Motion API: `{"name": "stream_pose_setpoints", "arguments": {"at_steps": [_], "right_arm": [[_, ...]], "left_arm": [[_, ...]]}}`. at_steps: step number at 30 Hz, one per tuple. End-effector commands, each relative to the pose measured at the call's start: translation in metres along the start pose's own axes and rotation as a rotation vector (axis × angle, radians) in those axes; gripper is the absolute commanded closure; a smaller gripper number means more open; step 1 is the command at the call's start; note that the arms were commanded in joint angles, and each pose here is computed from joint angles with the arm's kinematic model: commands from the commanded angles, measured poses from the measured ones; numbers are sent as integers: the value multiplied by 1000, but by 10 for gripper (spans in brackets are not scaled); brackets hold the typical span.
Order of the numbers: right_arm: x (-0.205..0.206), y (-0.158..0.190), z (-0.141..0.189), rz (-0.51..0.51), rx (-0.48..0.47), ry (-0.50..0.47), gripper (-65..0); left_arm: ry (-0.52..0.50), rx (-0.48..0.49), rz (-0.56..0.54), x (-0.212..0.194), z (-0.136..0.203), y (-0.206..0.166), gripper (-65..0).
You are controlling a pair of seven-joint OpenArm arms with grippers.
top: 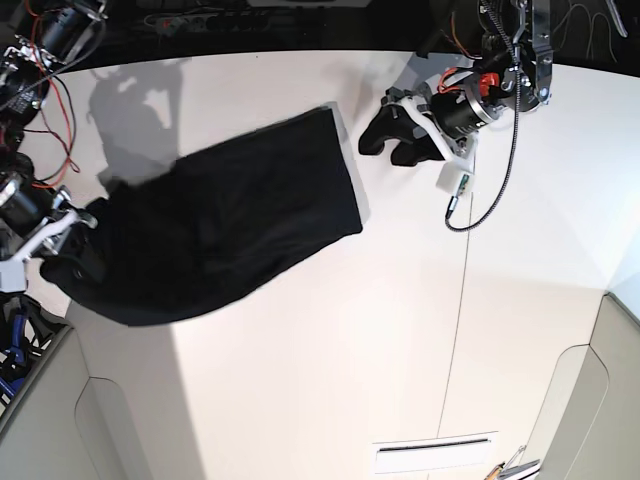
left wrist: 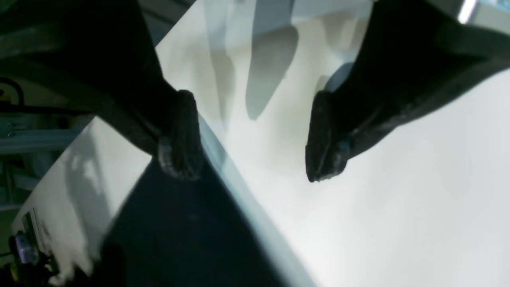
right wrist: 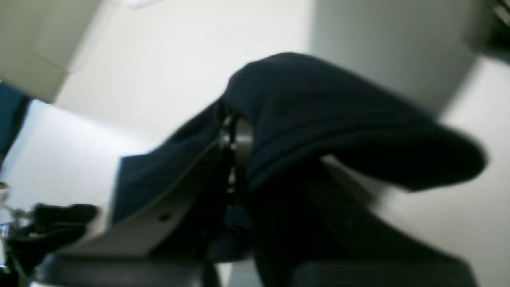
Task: Fold the T-shirt properly
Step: 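Fold the other strip end with the right gripper toward the middle, then lift and fold the bundle over again with both grippers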
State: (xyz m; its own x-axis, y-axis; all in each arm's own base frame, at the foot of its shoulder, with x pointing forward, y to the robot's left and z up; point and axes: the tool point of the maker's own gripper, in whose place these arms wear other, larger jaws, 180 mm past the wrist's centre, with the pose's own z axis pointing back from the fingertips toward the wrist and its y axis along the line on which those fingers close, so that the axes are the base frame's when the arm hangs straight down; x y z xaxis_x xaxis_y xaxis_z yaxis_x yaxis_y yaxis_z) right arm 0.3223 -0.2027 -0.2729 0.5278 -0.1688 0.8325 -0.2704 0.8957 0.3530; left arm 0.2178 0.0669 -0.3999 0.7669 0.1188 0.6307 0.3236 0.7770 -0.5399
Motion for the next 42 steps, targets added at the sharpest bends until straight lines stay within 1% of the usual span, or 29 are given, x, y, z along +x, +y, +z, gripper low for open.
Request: {"name": "stream_pose_setpoints", "arguments": {"at_steps": [1, 3, 7, 12, 13, 14, 15, 16, 17, 18, 20, 22, 25, 28, 33, 35, 38, 42], "right_arm": [[18, 17, -3, 39, 41, -57, 0], [14, 48, -17, 68, 106, -41, 0], [-7, 108, -47, 125, 227, 34, 0], [-51, 171, -77, 217, 332, 184, 0], [-61, 179, -82, 243, 344, 219, -48], [-71, 186, -86, 267, 354, 251, -172], [-80, 191, -90, 285, 365, 279, -274], [-90, 195, -94, 293, 368, 308, -356], [-100, 199, -96, 305, 376, 341, -404], [-109, 205, -98, 318, 391, 369, -418], [-124, 218, -99, 341, 432, 411, -417], [-132, 234, -97, 369, 475, 428, -417], [-136, 255, -96, 406, 530, 421, -417], [-139, 271, -96, 442, 564, 398, -417], [-149, 294, -91, 495, 626, 411, -417], [-154, 297, -90, 523, 629, 423, -417], [-159, 293, -92, 585, 600, 439, -417], [-149, 291, -98, 627, 582, 424, -416]], "left_arm": [[-21, -14, -11, 6, -2, -7, -436], [-18, -27, -9, 4, -7, -13, -436], [-19, -40, -4, 4, -10, -19, -436], [-19, -41, -3, 4, -10, -19, -436], [-20, -44, 0, 4, -10, -20, -436], [-21, -54, 9, 4, -10, -21, -436], [-22, -63, 17, 4, -9, -23, -436], [-17, -74, 25, 4, -9, -25, -436], [-11, -86, 25, 3, -8, -27, -436], [-4, -96, 25, 3, -6, -28, -436], [-7, -113, 34, 6, 0, -27, -436], [-30, -109, 59, 12, 8, -21, -435], [-90, -73, 81, 26, 23, -7, -435], [-132, -24, 89, 36, 35, 9, -435], [-150, 25, 89, 41, 52, 28, -435], [-146, 25, 83, 43, 56, 31, -435], [-152, 17, 83, 45, 57, 30, -435], [-155, 21, 84, 46, 58, 32, -435]]}}
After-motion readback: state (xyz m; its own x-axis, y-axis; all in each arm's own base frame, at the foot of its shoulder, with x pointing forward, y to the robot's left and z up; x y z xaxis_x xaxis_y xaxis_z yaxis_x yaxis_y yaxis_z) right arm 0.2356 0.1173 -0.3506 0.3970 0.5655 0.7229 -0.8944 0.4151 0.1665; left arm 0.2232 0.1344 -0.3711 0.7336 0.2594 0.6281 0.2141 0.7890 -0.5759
